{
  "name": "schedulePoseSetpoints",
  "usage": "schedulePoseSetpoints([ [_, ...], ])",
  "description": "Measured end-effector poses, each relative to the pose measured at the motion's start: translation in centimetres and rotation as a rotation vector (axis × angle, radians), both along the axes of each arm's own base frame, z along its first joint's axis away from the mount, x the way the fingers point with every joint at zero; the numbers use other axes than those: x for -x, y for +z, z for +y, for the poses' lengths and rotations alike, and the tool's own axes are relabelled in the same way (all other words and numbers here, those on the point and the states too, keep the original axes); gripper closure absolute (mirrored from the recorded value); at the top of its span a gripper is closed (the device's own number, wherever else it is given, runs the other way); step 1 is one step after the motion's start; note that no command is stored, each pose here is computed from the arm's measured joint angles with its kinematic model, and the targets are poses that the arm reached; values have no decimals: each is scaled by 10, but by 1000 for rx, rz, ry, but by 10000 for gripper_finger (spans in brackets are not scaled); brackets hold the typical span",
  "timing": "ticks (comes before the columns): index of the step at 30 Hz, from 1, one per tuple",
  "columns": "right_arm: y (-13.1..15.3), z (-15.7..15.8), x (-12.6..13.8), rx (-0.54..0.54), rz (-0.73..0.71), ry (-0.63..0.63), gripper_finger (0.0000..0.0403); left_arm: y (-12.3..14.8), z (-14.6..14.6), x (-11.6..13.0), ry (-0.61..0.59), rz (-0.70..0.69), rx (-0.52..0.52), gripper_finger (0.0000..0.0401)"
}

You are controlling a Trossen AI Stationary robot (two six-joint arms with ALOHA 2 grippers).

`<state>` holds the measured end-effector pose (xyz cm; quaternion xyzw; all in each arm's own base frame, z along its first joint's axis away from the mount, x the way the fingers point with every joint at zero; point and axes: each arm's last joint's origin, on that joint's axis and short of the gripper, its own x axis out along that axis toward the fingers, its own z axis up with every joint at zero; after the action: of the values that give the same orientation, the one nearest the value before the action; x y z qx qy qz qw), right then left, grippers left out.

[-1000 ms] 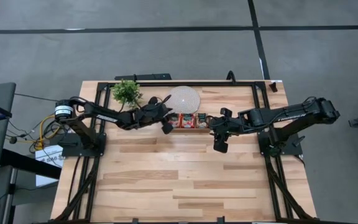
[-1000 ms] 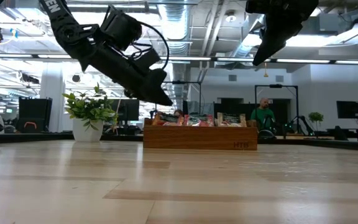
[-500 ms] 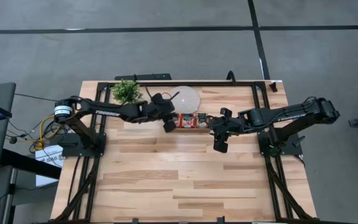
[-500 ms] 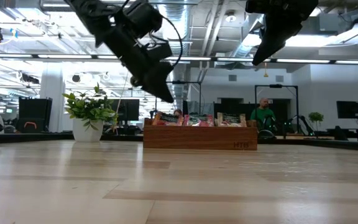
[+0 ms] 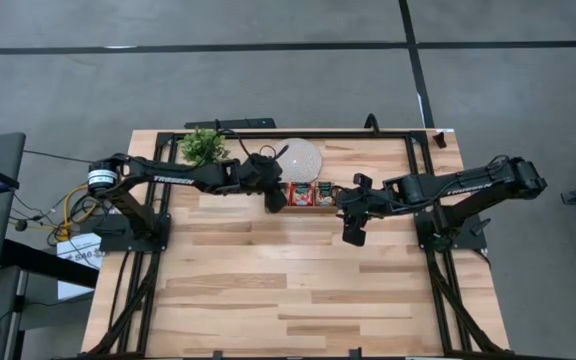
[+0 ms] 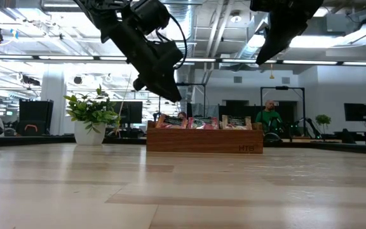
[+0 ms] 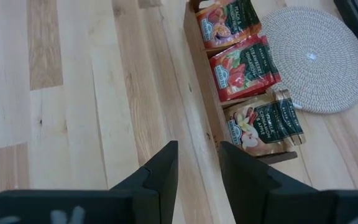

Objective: Pick & Place Tea
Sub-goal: Return to Home Position

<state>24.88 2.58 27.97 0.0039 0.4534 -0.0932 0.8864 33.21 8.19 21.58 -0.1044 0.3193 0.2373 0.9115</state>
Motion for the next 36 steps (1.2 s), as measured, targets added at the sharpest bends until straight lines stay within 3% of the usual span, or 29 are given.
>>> schedulePoseSetpoints([
  [11, 0, 0, 0, -7, -4, -5, 294, -13, 5, -3, 134, 17, -8, 305],
  [21, 0, 0, -1, -9, -8, -6, 294, -30, 5, -8, 137, 40, 67, 305],
  [36, 0, 0, 0, -5, -6, 1, 294, -34, 4, -5, 157, 71, 117, 305],
])
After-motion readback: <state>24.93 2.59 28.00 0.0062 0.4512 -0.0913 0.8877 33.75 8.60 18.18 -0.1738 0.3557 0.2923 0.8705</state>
